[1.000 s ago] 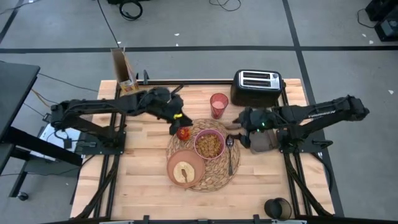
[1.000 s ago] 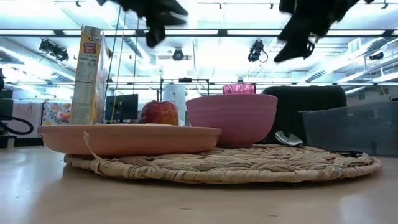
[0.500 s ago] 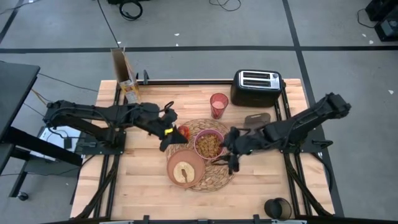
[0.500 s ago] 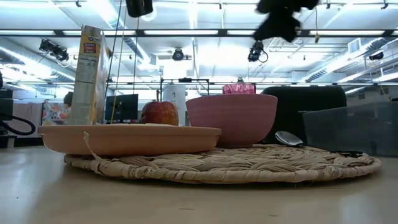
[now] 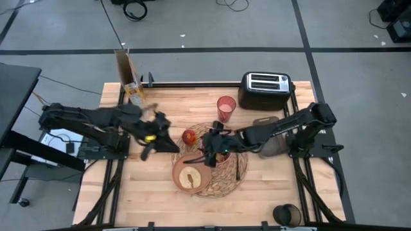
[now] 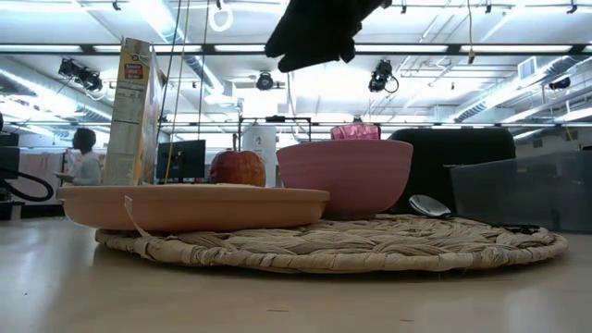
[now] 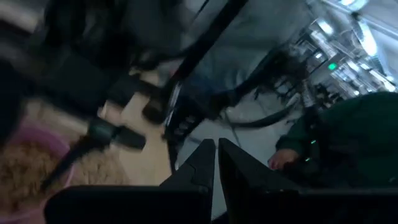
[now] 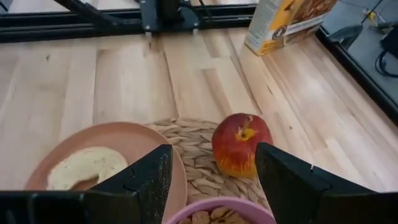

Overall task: Arrange a breakfast setting
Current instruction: Return to Home Position

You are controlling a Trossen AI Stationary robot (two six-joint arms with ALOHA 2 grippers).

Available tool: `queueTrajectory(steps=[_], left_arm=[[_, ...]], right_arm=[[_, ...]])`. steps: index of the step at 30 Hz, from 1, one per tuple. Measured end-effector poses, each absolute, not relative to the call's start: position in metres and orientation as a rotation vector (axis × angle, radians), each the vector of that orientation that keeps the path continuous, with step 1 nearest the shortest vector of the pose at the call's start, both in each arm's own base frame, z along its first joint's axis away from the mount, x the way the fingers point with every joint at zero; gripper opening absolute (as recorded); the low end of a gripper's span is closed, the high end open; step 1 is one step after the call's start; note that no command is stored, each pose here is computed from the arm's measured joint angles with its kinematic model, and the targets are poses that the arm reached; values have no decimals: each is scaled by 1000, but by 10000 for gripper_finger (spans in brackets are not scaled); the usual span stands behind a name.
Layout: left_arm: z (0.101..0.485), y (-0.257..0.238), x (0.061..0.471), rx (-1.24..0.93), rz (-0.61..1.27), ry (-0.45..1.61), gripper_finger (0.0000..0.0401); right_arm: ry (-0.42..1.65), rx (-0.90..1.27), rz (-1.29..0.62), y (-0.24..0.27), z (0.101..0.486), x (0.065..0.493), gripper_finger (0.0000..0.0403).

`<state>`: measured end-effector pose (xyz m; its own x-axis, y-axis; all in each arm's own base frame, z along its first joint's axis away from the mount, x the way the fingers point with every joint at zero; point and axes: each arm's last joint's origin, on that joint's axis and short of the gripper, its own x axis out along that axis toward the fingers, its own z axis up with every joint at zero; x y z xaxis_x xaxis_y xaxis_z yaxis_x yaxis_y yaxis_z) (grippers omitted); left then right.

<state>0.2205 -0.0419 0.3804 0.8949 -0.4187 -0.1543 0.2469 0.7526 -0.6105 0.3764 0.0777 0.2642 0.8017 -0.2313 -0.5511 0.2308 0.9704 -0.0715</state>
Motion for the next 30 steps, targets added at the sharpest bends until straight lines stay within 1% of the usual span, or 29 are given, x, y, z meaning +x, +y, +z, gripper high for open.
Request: queueTrajectory(steps=[4, 7, 12, 15, 18, 21, 25, 30], left_arm=[[397, -39, 186, -531, -401, 220, 29], [401, -36, 167, -512, -409, 215, 29], [402, -32, 144, -512, -393, 241, 29], [398, -29, 136, -510, -325, 279, 29], [393, -27, 132, -497, -272, 313, 29], [392, -25, 134, -445, -213, 302, 29], [393, -23, 135, -370, -139, 264, 29], [397, -20, 135, -275, -65, 202, 29]], right_arm=[[603, 51, -264, 82, 264, 373, 233], [657, 134, -286, 88, 262, 364, 233], [914, 314, -310, 105, 265, 321, 233], [1077, 418, -349, 118, 267, 293, 233], [1229, 502, -428, 125, 265, 272, 233], [1311, 572, -534, 125, 258, 262, 233], [1254, 629, -625, 122, 259, 260, 233], [1097, 626, -650, 108, 283, 261, 233]])
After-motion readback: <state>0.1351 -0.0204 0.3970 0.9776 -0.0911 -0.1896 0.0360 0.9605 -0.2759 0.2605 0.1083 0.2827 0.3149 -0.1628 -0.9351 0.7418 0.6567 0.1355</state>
